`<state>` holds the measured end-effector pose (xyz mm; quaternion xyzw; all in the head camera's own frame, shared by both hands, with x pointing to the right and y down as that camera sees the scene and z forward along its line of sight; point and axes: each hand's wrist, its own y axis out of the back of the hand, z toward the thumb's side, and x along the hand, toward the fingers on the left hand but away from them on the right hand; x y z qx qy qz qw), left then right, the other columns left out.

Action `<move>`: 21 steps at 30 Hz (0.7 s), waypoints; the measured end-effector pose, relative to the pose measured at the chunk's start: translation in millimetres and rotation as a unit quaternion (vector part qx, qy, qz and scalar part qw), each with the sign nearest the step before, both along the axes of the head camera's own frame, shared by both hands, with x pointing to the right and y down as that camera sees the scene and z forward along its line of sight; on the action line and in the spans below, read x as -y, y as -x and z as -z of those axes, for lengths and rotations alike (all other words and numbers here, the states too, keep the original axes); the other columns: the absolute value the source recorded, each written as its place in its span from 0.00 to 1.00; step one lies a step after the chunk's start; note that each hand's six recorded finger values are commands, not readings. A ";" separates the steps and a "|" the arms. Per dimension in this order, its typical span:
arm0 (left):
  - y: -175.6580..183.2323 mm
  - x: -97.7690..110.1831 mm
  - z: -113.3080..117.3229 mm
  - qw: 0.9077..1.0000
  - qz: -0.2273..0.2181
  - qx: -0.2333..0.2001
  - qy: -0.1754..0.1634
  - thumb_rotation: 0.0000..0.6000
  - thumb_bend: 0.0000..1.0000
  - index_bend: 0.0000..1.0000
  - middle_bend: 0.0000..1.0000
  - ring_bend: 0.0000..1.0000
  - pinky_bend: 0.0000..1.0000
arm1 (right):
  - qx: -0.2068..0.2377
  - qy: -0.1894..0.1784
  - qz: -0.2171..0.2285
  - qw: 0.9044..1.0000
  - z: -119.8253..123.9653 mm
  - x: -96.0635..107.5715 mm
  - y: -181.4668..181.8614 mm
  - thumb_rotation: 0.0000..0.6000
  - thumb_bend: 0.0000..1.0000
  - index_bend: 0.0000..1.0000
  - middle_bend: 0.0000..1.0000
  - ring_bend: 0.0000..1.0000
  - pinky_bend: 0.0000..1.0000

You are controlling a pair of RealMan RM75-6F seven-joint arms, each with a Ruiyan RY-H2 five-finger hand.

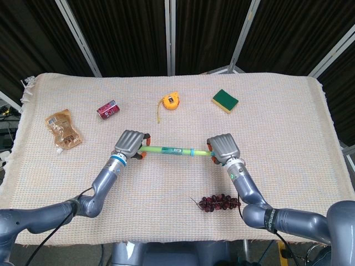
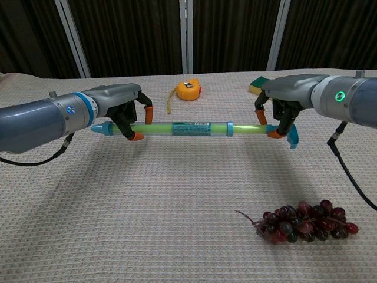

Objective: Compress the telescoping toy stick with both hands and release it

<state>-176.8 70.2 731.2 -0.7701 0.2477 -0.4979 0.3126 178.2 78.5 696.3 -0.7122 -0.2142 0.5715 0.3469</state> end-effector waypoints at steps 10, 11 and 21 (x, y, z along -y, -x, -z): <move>-1.0 -3.6 -2.9 1.000 0.000 -0.001 0.003 1.00 0.33 0.36 0.92 0.88 1.00 | 0.001 0.000 0.002 1.000 -1.5 -0.8 -3.6 1.00 0.03 0.11 1.00 1.00 1.00; 0.1 -3.6 -2.9 1.000 0.000 -0.001 0.004 1.00 0.29 0.23 0.92 0.88 1.00 | 0.000 -0.002 0.003 1.000 -1.2 -0.5 -4.8 1.00 0.00 0.06 1.00 1.00 1.00; 22.5 -2.1 10.8 1.000 0.016 0.001 0.009 1.00 0.22 0.05 0.90 0.87 1.00 | -0.019 -0.032 0.010 0.999 11.7 -0.3 -36.5 1.00 0.00 0.00 0.96 1.00 1.00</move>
